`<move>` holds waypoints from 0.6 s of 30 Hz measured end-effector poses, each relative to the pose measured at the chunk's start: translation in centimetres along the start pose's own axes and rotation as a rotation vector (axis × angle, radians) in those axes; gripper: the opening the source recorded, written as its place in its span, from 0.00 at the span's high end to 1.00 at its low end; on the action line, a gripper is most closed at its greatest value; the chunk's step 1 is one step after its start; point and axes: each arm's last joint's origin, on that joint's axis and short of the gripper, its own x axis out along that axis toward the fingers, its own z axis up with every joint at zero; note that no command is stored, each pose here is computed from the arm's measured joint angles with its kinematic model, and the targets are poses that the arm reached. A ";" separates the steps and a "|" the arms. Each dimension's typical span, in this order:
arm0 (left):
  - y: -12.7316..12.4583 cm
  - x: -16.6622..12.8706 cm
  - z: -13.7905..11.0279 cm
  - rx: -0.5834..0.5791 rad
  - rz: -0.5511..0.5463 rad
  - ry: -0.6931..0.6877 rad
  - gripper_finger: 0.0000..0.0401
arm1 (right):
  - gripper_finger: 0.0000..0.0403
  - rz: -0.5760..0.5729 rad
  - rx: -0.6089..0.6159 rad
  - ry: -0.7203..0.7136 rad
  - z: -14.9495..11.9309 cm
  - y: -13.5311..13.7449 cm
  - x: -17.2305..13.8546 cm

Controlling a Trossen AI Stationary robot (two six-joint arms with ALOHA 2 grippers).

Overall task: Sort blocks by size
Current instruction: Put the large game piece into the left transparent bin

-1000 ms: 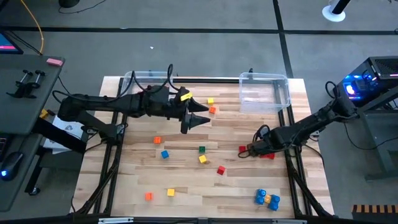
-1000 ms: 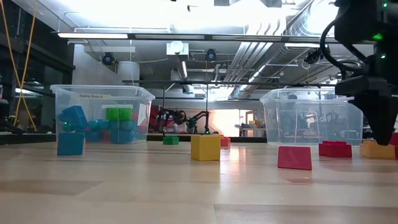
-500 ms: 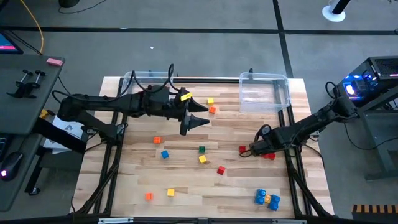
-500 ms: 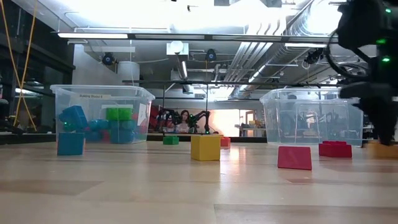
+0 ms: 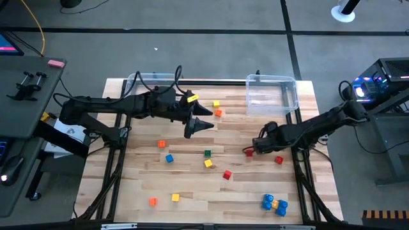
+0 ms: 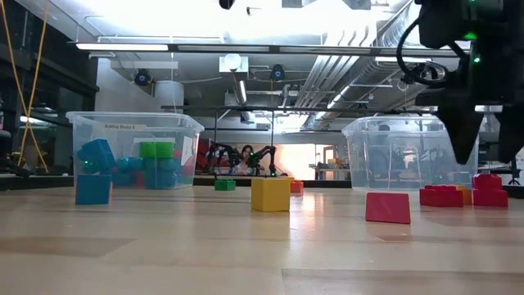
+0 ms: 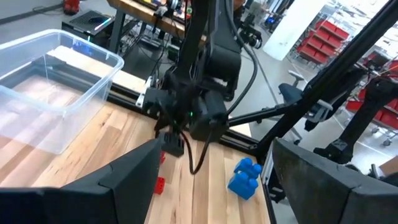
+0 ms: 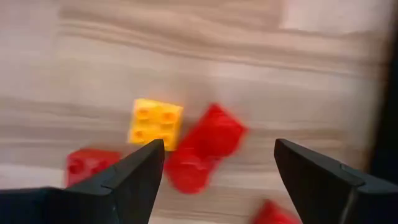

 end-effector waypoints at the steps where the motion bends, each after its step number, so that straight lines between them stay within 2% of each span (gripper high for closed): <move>1: 0.0 0.0 0.0 0.000 0.001 0.003 0.26 | 0.25 -0.015 0.011 -0.002 0.0 -0.1 -0.1; 5: 0.0 0.0 -0.1 0.001 0.003 0.007 0.26 | 0.25 -0.056 0.122 -0.007 0.1 -0.6 0.0; 13: 0.0 0.0 -0.1 0.008 0.003 0.007 0.26 | 0.25 -0.042 0.338 -0.001 -0.4 -1.2 2.5; 18: 0.1 0.0 -0.2 0.017 0.008 0.020 0.26 | 0.26 -0.027 0.396 -0.015 -0.5 -1.5 3.4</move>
